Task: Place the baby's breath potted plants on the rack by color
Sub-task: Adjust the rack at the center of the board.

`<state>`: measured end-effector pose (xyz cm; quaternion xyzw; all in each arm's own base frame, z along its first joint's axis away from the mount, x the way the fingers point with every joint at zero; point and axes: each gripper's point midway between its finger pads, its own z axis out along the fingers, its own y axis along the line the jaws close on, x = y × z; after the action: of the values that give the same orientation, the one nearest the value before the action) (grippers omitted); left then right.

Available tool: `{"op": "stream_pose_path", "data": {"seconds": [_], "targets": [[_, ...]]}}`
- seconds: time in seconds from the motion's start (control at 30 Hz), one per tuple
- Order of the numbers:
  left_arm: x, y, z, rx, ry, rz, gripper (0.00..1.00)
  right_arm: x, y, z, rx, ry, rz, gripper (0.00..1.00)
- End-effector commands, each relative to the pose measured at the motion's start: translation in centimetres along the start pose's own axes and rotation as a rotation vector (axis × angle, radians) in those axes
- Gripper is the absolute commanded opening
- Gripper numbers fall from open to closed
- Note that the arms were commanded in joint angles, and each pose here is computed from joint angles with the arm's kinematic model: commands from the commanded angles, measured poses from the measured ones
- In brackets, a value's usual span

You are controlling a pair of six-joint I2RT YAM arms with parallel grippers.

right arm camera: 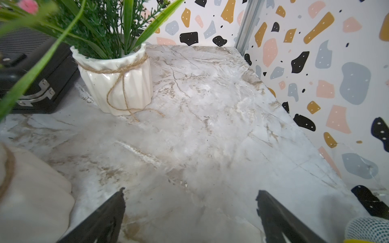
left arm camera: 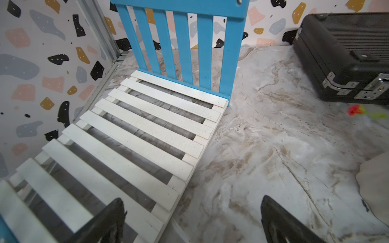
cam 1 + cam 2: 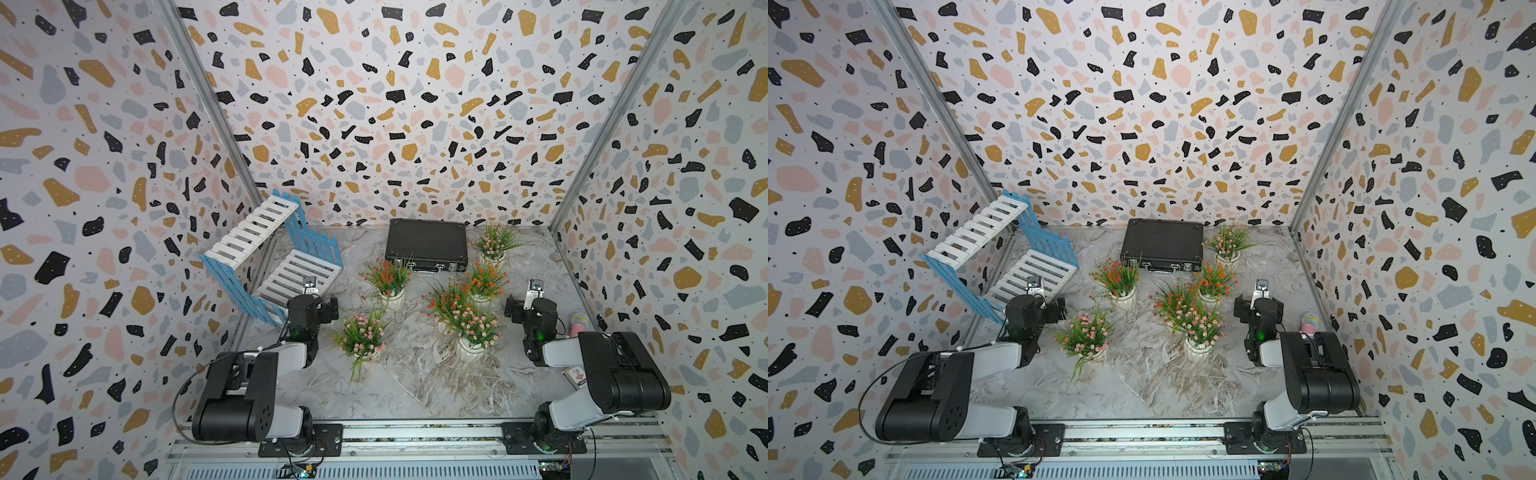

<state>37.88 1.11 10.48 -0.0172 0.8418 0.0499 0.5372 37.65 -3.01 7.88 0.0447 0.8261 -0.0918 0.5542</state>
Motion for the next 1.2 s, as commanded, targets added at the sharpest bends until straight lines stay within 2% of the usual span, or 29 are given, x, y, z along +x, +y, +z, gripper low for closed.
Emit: {"op": "stream_pose_path", "data": {"seconds": [0.0,0.13,0.2,0.37,0.47,0.67,0.87,1.17], "targets": [[-4.3,1.5,-1.3,-0.086,-0.029,-0.025,0.99,-1.3,-0.5,-0.4,0.022,-0.034,0.020,1.00],[-6.1,2.0,-3.2,-0.177,-0.030,-0.013,0.99,-3.2,-2.0,-1.6,0.096,-0.001,0.046,1.00],[-6.6,2.4,-3.8,-0.220,-0.037,-0.056,0.99,-4.1,-2.6,-2.6,0.119,0.020,0.080,1.00],[-8.5,3.3,-6.0,-0.277,0.012,-0.169,0.99,-7.1,-2.3,-5.7,0.068,-0.054,0.224,1.00],[-9.2,4.1,-7.7,-0.322,0.029,-0.231,0.99,-7.7,-1.7,-6.7,0.032,0.013,0.277,1.00],[-6.8,6.0,-10.7,-0.464,0.157,-0.349,0.99,-9.4,1.4,-8.3,-0.106,0.112,0.285,1.00],[-4.2,7.3,-12.5,-0.594,0.239,-0.506,0.98,-10.1,5.5,-9.2,-0.266,0.175,0.216,0.97],[-3.6,8.4,-12.4,-0.706,0.220,-0.587,0.97,-10.2,9.4,-9.7,-0.431,0.184,0.195,0.93]]}}
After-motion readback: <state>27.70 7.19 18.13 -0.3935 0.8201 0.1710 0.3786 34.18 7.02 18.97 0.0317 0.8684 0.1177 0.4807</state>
